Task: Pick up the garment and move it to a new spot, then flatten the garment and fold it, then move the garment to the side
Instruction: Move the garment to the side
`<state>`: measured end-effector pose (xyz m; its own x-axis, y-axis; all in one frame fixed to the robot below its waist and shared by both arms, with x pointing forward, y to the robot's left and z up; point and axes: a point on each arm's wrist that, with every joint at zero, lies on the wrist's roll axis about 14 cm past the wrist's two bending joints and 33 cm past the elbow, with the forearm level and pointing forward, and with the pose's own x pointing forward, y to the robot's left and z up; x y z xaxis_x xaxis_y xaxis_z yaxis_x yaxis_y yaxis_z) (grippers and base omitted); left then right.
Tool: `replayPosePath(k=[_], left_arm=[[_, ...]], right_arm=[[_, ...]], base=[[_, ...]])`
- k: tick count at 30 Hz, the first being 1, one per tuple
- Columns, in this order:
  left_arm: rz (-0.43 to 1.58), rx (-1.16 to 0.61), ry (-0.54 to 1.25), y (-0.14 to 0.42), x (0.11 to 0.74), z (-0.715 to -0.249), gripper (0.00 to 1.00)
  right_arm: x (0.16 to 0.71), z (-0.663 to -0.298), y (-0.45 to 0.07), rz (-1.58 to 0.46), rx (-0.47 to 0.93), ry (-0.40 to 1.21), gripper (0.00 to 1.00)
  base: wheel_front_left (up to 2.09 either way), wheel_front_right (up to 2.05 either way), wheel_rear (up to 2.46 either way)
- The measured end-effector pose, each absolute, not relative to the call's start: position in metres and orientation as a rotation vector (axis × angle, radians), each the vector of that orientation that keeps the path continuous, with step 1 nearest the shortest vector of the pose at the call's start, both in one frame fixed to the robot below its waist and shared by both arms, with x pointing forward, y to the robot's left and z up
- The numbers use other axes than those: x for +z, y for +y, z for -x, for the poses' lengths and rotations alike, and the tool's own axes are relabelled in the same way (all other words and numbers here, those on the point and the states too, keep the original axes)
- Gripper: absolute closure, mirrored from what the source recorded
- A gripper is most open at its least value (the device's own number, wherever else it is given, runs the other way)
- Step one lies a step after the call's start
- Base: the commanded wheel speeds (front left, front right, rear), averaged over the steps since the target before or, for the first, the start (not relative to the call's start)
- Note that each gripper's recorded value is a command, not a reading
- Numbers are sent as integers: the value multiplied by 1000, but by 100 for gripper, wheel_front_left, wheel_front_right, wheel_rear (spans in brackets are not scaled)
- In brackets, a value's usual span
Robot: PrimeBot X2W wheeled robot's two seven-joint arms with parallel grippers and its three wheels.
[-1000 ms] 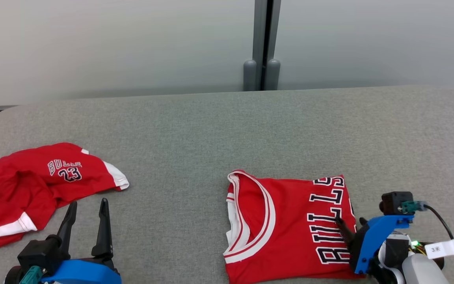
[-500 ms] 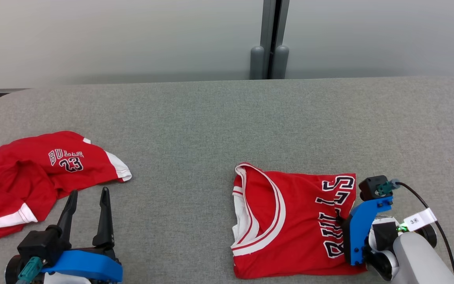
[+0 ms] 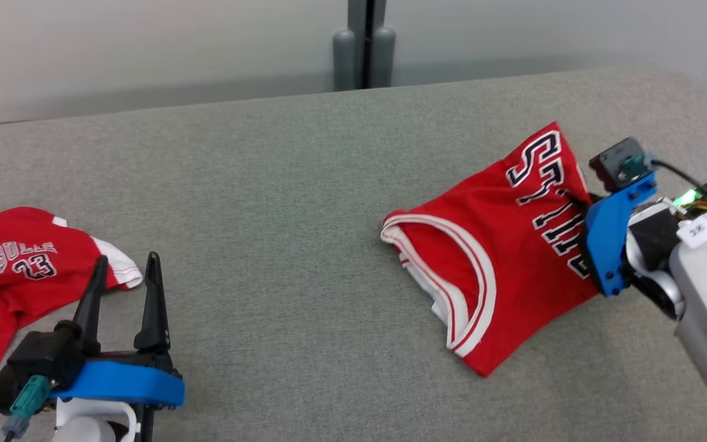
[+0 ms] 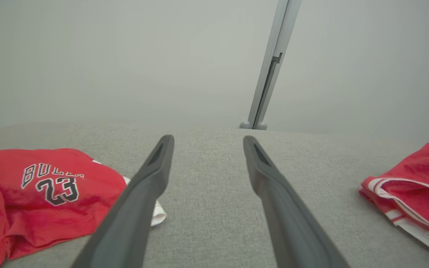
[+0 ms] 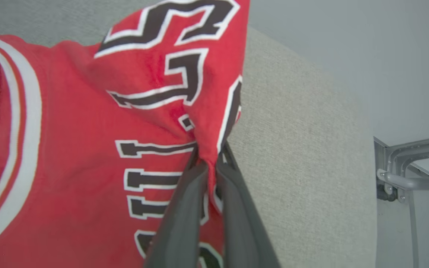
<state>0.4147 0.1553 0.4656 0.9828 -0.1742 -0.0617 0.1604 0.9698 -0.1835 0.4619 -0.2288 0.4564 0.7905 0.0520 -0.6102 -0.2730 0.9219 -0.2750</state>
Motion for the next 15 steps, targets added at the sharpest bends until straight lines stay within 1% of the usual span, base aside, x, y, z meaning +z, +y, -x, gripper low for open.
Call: replayPosePath(k=[6, 10, 15], left_arm=[[180, -259, 68, 125, 462, -444, 0], [180, -313, 70, 107, 455, -461, 0], [174, -389, 86, 84, 441, -478, 0]], right_arm=[[470, -470, -295, 453, 60, 653, 100], [478, -468, -342, 498, -29, 649, 100], [487, -464, -385, 545, -125, 640, 100]], base=[[0, 0, 0], [0, 0, 0], [0, 0, 0]])
